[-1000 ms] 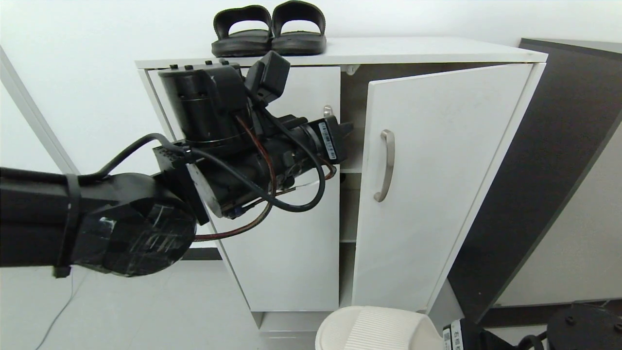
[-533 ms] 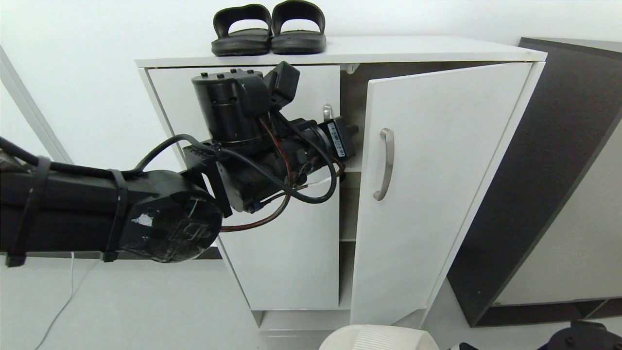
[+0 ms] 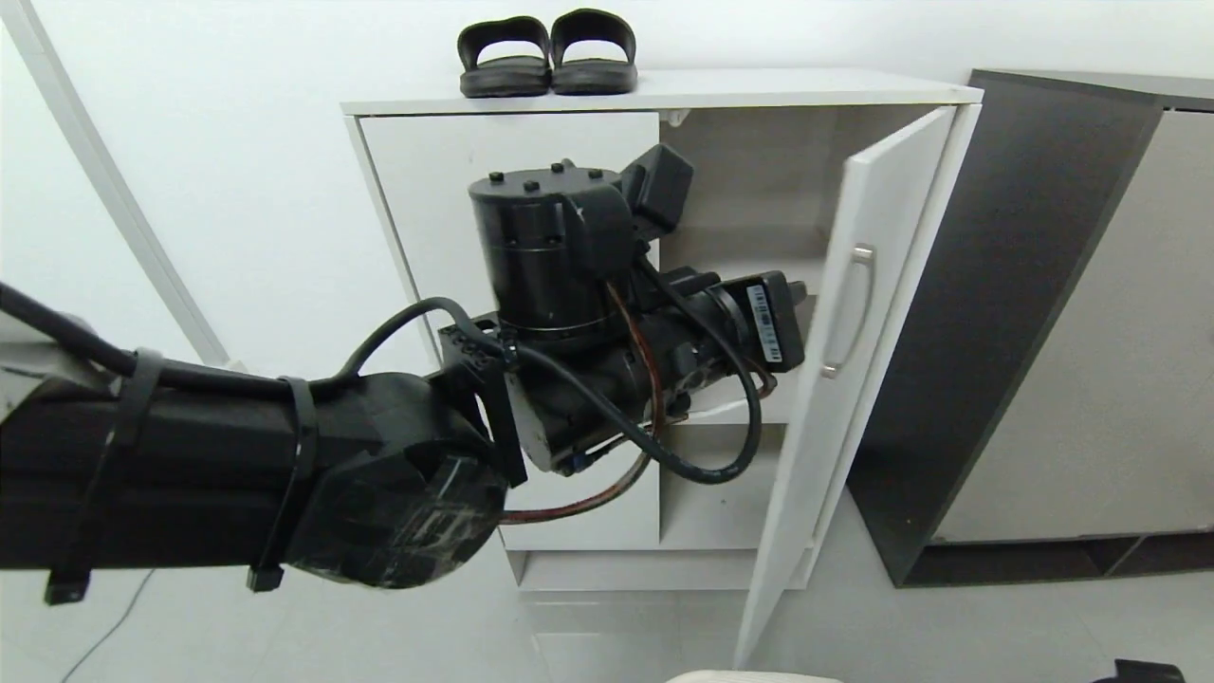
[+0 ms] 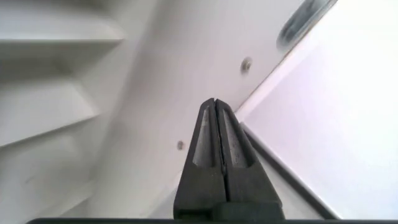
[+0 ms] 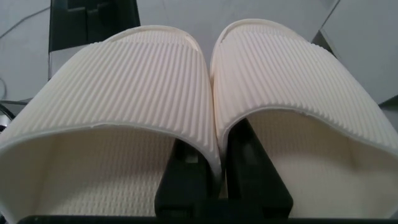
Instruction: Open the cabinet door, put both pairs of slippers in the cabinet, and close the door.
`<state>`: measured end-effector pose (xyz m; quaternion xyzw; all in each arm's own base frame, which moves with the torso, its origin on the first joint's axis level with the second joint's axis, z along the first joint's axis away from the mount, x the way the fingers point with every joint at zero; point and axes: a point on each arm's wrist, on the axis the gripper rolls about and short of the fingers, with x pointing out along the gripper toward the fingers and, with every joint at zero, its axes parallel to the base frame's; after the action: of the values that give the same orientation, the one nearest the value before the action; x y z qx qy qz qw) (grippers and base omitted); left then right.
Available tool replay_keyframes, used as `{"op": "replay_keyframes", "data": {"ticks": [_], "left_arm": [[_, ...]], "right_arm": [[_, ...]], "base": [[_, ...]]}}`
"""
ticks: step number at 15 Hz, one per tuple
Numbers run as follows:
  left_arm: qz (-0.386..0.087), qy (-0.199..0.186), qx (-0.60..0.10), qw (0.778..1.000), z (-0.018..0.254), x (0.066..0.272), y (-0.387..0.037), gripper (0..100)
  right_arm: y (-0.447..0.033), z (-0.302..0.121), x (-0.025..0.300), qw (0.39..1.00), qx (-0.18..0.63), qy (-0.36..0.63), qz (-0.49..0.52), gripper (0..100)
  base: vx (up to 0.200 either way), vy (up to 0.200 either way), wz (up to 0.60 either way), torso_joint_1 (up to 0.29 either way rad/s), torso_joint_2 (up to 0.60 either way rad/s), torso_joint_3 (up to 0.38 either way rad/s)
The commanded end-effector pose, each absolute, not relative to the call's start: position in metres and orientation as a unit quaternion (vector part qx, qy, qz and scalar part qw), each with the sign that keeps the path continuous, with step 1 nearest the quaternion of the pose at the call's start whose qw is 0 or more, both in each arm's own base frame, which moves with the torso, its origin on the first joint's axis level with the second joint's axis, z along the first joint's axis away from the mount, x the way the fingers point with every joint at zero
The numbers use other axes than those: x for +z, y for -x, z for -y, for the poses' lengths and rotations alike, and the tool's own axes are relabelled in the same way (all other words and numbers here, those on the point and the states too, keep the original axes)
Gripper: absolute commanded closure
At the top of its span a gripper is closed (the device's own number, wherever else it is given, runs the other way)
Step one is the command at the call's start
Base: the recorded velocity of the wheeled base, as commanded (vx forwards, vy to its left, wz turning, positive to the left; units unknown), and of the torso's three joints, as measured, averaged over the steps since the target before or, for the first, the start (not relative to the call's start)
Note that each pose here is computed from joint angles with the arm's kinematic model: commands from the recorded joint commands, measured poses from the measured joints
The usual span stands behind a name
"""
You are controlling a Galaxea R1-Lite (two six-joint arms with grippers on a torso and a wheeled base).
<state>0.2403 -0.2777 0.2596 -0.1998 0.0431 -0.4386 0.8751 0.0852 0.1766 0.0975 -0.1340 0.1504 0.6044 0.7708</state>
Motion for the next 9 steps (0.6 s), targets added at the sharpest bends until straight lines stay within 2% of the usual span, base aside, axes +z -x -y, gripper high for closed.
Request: {"op": "replay_keyframes", "data": {"ticks": [1,6,9], "left_arm": [[-0.03,0.207,-0.452,0.867,0.282,0.265,-0.232,100],[-0.025,0.209,-0.423,0.882,0.259,0.263,-0.242,100],[-0.021,0.204,-0.373,0.905,0.201,0.269,-0.229,100]], "right_arm": [[-0.084,-0.177,0.096,0.769,0.606,0.135,-0.152,100],[-0.085,-0.177,0.097,0.769,0.607,0.135,-0.151,100],[-0.123,-0.176,0.109,0.829,0.531,0.103,-0.141,100]], "base": [[0.0,0.0,0.0,0.0,0.0,0.0],[0.0,0.0,0.0,0.0,0.0,0.0],[0.0,0.0,0.0,0.0,0.0,0.0]]}}
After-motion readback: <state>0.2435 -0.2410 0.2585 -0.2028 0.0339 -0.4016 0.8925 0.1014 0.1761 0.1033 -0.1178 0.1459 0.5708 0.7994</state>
